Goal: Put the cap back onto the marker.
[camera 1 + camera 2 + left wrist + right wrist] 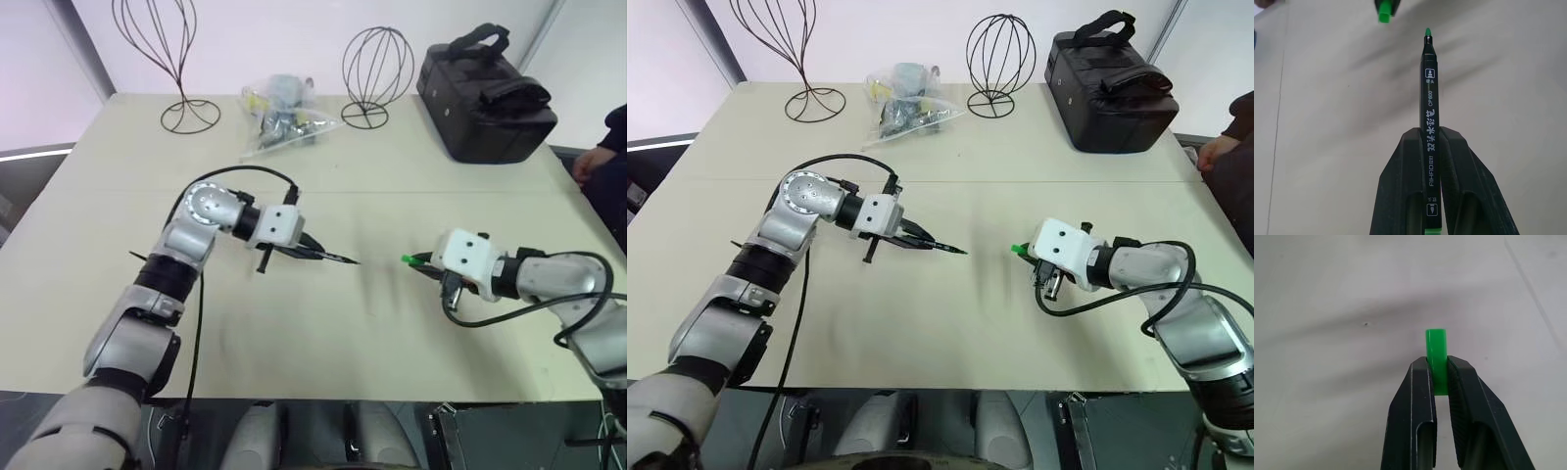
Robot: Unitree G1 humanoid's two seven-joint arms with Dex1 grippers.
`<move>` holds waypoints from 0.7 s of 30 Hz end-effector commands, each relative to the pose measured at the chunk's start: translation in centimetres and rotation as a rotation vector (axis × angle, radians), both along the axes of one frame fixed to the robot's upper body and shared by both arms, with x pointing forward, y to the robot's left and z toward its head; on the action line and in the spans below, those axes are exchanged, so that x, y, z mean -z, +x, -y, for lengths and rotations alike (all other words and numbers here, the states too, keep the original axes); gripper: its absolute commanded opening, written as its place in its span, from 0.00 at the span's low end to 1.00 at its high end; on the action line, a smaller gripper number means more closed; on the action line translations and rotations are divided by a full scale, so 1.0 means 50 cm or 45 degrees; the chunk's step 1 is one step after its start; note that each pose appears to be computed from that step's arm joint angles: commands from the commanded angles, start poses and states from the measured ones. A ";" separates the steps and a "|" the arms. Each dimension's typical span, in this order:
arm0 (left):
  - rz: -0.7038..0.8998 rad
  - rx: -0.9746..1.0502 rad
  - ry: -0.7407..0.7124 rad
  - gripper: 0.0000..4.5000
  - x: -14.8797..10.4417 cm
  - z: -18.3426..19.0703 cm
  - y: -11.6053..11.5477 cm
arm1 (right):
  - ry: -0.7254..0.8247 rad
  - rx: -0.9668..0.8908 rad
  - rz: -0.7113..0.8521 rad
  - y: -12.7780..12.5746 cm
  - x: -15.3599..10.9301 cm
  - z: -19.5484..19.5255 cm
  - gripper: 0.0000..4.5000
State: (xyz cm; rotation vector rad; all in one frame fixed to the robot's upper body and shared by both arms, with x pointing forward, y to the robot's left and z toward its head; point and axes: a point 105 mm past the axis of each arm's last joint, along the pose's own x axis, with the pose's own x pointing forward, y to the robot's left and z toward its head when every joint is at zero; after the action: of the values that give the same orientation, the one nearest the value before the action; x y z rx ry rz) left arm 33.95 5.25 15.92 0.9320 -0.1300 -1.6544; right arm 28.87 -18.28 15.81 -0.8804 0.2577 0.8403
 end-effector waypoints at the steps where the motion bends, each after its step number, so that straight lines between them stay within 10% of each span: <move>1: 0.109 0.033 0.001 0.00 -0.023 0.017 0.006 | -0.049 -0.029 0.065 -0.003 -0.030 -0.015 0.01; 21: 0.209 -0.156 -0.083 0.00 -0.038 0.068 0.038 | -0.095 -0.010 0.117 0.011 -0.041 -0.042 0.01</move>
State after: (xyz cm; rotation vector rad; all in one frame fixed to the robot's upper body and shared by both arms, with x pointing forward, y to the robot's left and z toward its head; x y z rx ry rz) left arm 35.96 2.65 16.35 0.9887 -0.1741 -1.4700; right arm 29.50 -16.91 16.90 -0.9645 0.2582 0.8001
